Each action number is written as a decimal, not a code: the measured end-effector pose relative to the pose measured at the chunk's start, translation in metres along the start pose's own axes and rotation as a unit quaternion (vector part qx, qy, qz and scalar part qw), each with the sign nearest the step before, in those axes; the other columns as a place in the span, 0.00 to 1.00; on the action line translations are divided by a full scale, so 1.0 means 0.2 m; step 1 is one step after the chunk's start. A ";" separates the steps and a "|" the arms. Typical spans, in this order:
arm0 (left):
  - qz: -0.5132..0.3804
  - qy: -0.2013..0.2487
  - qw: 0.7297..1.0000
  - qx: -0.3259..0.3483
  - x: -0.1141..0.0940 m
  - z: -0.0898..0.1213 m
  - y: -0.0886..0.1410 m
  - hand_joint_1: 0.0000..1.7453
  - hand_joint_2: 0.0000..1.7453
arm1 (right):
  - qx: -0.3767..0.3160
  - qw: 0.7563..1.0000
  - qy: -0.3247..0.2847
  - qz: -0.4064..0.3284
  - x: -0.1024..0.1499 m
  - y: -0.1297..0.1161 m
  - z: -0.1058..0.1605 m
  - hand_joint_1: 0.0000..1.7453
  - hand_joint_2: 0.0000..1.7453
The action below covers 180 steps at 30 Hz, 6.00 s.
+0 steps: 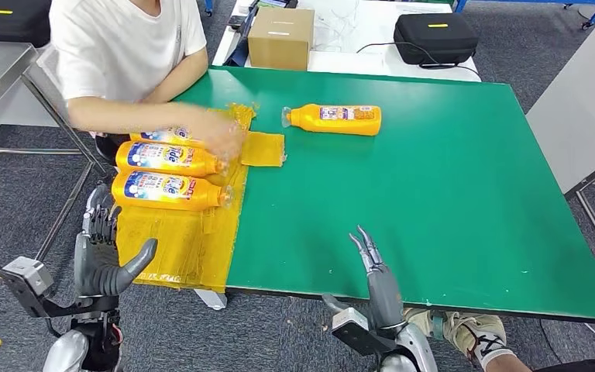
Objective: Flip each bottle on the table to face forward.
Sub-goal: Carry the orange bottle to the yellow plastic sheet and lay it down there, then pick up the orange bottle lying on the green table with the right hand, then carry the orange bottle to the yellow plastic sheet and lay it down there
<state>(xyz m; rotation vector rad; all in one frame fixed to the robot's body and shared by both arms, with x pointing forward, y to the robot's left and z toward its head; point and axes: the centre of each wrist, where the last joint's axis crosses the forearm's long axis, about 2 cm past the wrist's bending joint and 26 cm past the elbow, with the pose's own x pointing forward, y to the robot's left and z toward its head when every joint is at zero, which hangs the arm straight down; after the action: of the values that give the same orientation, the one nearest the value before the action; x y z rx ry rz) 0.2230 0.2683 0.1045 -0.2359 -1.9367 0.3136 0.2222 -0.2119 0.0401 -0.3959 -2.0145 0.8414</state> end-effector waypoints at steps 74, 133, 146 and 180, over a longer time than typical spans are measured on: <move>-0.056 0.054 0.995 -0.060 -0.11 -0.10 -0.13 0.00 1.00 | 0.294 0.910 0.143 0.255 -0.40 -0.25 -0.66 0.43 1.00; 0.233 0.130 0.963 -0.048 -0.19 0.21 -0.20 0.00 1.00 | 0.091 0.945 0.098 -0.299 -0.06 0.10 -0.48 1.00 1.00; 0.058 0.151 0.980 -0.119 -0.22 0.19 -0.39 0.00 1.00 | 0.216 0.926 -0.046 -0.305 0.19 0.31 -0.43 1.00 1.00; 0.125 0.164 0.955 -0.213 -0.21 0.22 -0.44 0.00 1.00 | 0.292 0.907 -0.095 -0.288 0.28 0.44 -0.47 1.00 1.00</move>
<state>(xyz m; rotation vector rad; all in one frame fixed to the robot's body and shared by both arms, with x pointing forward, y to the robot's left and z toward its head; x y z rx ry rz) 0.1957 0.1676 0.0813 -0.7735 -1.6240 0.0110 0.2651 -0.0790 0.0496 0.6167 -1.7791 1.0599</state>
